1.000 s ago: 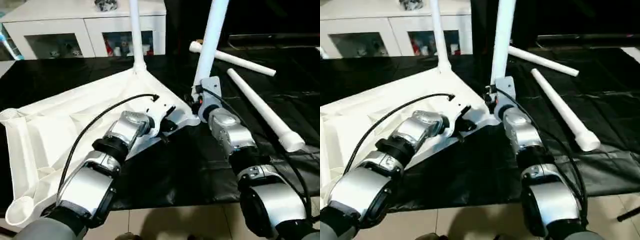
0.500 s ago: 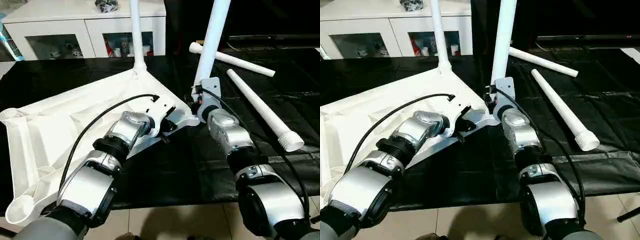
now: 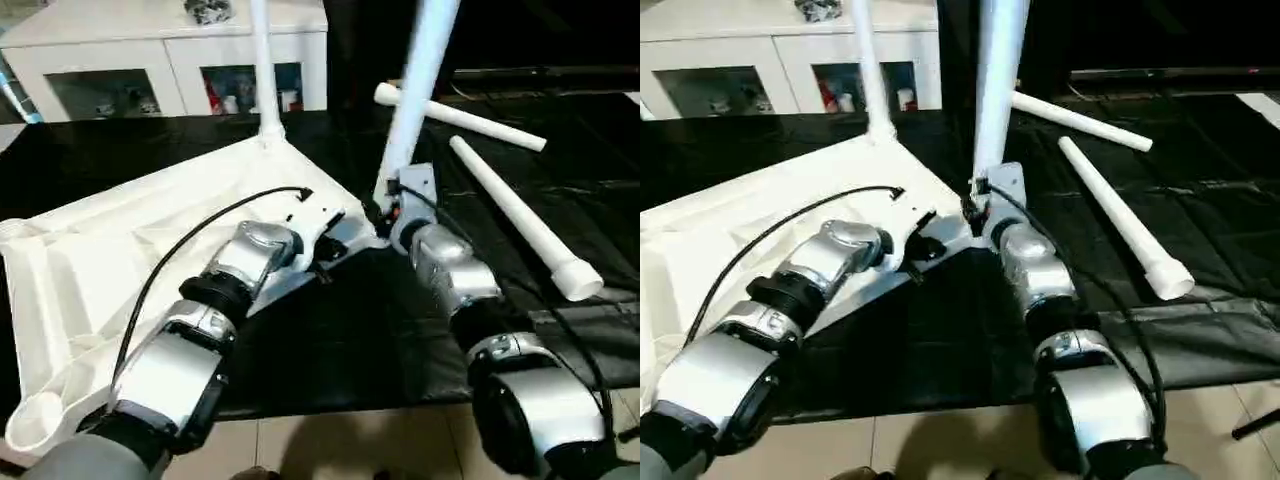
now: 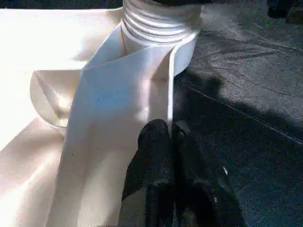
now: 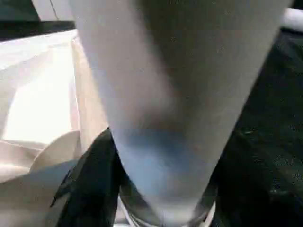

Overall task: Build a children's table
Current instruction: Insert table leg to table base

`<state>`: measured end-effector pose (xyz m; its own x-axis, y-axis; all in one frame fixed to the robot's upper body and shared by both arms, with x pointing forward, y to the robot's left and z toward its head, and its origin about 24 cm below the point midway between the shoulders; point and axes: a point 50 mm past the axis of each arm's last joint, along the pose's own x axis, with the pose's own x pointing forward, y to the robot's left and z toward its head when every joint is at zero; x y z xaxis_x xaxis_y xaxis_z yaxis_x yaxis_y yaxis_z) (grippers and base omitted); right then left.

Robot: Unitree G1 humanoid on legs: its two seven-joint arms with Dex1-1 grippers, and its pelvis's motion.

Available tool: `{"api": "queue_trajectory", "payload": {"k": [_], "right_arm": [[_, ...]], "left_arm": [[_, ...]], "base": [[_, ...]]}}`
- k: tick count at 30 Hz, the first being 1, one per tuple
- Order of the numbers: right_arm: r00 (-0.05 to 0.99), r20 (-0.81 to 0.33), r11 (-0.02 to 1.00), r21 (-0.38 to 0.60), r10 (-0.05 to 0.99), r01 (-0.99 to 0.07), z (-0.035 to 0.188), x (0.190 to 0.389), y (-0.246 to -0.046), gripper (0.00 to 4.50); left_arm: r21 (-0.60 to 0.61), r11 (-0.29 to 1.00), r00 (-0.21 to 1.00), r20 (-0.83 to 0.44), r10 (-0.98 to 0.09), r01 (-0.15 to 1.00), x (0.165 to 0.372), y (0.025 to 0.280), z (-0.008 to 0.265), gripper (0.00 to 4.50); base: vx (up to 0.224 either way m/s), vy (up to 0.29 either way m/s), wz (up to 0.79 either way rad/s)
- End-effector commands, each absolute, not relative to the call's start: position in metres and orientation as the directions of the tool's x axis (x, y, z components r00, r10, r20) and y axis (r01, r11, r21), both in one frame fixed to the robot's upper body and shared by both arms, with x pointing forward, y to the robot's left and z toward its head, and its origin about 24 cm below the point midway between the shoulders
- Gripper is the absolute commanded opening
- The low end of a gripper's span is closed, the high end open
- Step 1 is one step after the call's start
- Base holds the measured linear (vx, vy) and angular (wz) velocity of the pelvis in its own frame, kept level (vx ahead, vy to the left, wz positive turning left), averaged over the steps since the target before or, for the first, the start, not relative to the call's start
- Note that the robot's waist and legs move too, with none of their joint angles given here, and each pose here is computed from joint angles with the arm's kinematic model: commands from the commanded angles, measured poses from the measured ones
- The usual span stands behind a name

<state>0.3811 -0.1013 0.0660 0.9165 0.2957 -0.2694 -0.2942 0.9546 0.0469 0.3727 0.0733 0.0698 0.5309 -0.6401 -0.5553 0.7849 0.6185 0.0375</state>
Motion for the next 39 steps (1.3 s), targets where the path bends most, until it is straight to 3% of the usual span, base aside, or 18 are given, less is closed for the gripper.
{"api": "queue_trajectory", "payload": {"k": [1,17,22,35,39], "right_arm": [[0.846,-0.414,0.941,0.099,0.335,-0.324,0.031,0.365,-0.092,3.13],[0.86,-0.371,0.936,0.097,0.351,-0.339,0.034,0.362,-0.111,4.47],[0.867,-0.334,0.928,0.081,0.37,-0.364,0.039,0.358,-0.121,4.48],[0.829,-0.257,0.864,0.05,0.497,-0.502,0.055,0.326,-0.155,4.48],[0.809,-0.185,0.828,0.051,0.558,-0.559,0.073,0.319,-0.157,4.48]], "left_arm": [[0.118,0.606,0.589,-0.436,-0.68,0.787,0.383,0.068,0.102,0.0],[0.143,0.569,0.564,-0.458,-0.687,0.81,0.381,0.076,0.096,0.0],[0.155,0.562,0.561,-0.468,-0.683,0.813,0.38,0.081,0.093,0.0],[0.162,0.52,0.525,-0.498,-0.69,0.838,0.375,0.093,0.082,0.0],[0.162,0.512,0.517,-0.5,-0.694,0.844,0.374,0.095,0.081,0.0]], "base": [[0.0,0.0,0.0],[0.0,0.0,0.0],[0.0,0.0,0.0],[0.0,0.0,0.0],[0.0,0.0,0.0]]}}
